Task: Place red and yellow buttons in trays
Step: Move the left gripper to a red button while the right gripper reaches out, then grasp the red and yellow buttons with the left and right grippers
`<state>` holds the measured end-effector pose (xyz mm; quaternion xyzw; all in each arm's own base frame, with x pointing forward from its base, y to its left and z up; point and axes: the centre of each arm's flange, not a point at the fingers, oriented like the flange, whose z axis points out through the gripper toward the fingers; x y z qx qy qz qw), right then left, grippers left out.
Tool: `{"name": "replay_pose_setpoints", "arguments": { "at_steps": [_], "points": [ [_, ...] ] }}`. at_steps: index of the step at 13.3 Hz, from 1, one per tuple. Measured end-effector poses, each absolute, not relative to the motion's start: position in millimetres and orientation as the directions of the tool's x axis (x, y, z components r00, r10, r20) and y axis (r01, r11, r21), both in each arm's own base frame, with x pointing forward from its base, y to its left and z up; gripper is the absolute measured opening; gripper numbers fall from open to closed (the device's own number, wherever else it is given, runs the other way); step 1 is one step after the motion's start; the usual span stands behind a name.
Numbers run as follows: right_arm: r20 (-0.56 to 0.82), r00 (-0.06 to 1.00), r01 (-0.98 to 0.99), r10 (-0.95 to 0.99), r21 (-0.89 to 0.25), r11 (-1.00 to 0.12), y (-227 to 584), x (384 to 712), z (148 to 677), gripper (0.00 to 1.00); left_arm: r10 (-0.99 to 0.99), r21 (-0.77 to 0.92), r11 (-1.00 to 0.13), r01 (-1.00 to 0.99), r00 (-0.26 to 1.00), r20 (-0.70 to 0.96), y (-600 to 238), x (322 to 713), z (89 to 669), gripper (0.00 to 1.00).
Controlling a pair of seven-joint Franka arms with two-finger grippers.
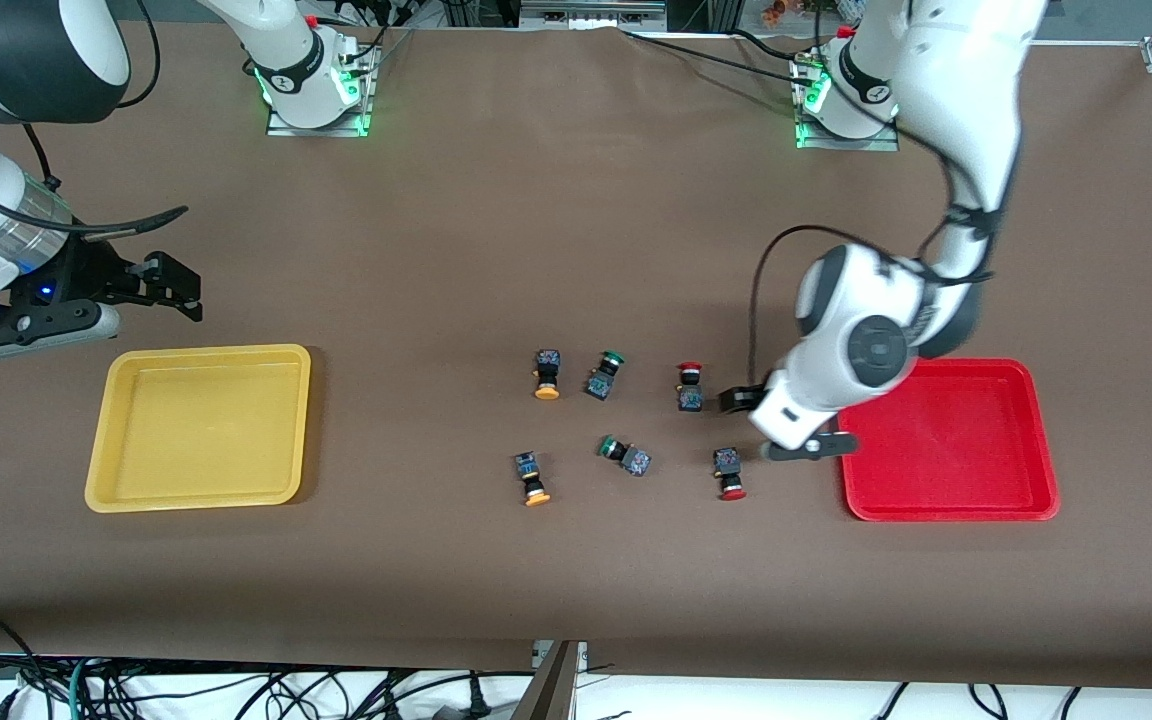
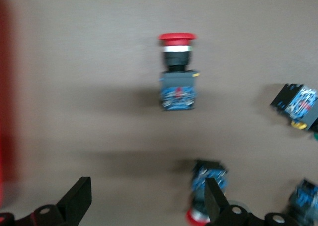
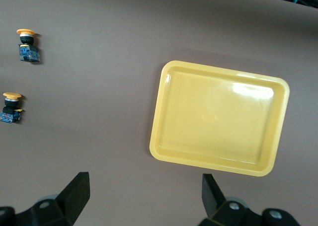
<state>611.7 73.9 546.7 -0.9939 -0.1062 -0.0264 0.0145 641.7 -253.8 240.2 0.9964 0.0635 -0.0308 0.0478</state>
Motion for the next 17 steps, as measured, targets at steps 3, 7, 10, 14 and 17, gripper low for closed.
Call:
{"name": "replay_pose_setpoints", "arguments": {
  "at_steps": [3,7,10,14,17],
  "points": [
    [-0.020,0.978,0.204,0.207,-0.115,-0.972,97,626,490,1.00,0.124,0.137,-0.984,0.114,0.990,0.067,-274,649,214,1.00],
    [-0.032,0.964,0.258,0.264,-0.127,-0.958,155,644,415,1.00,0.107,0.132,-0.987,0.094,0.990,0.095,-278,649,205,1.00],
    [-0.019,0.959,0.279,0.283,-0.123,-0.953,196,644,391,1.00,0.063,0.116,-0.992,0.041,0.980,0.188,-279,656,206,1.00],
    [0.012,0.948,0.317,0.317,-0.112,-0.942,258,661,360,1.00,0.045,0.109,-0.994,0.021,0.972,0.229,-278,656,177,1.00],
    [0.121,0.943,0.323,0.311,-0.104,-0.941,337,679,314,1.00,0.004,0.073,-0.997,-0.014,0.968,0.250,-274,657,171,1.00]
  ]
}}
